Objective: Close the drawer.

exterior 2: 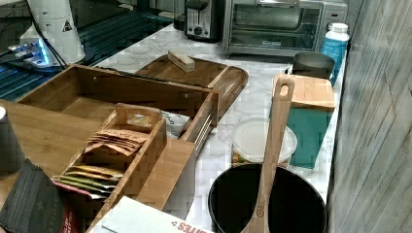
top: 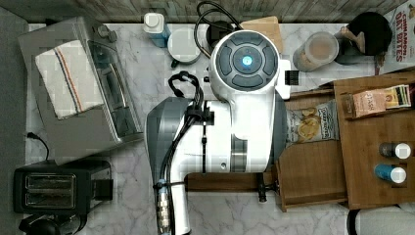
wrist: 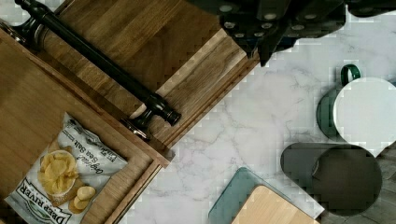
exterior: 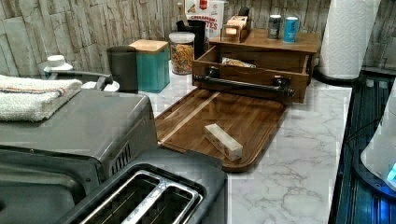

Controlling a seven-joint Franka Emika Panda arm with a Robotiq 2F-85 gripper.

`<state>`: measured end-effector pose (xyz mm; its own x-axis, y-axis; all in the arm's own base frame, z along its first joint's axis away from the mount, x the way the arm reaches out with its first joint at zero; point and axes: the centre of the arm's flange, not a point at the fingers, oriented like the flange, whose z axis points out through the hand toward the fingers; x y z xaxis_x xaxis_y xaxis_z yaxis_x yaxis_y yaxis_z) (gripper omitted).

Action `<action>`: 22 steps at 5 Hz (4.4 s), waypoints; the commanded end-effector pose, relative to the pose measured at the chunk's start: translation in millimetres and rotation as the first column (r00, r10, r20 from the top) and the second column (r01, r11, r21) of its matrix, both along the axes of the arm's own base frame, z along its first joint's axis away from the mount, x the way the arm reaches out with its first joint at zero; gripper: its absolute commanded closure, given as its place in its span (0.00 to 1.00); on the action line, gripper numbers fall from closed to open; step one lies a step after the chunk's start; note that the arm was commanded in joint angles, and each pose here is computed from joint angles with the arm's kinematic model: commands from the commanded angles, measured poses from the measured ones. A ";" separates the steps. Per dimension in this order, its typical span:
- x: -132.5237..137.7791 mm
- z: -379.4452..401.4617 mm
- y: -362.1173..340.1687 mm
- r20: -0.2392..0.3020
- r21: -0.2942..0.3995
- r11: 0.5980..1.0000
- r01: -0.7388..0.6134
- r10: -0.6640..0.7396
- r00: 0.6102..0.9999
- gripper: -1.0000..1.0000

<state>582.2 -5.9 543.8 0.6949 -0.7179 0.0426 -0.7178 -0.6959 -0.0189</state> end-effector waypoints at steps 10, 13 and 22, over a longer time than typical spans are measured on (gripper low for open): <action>-106.5 -238.3 44.1 -0.189 -0.103 0.521 -0.848 0.826 0.531 1.00; -135.1 -266.0 0.9 -0.195 -0.021 0.559 -0.829 0.811 0.551 1.00; -97.3 -194.3 -371.3 -0.148 -0.260 0.474 -0.841 0.841 0.520 1.00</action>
<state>467.9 -247.4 254.9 0.9538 0.2941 -0.0610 0.2953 -0.9553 0.0125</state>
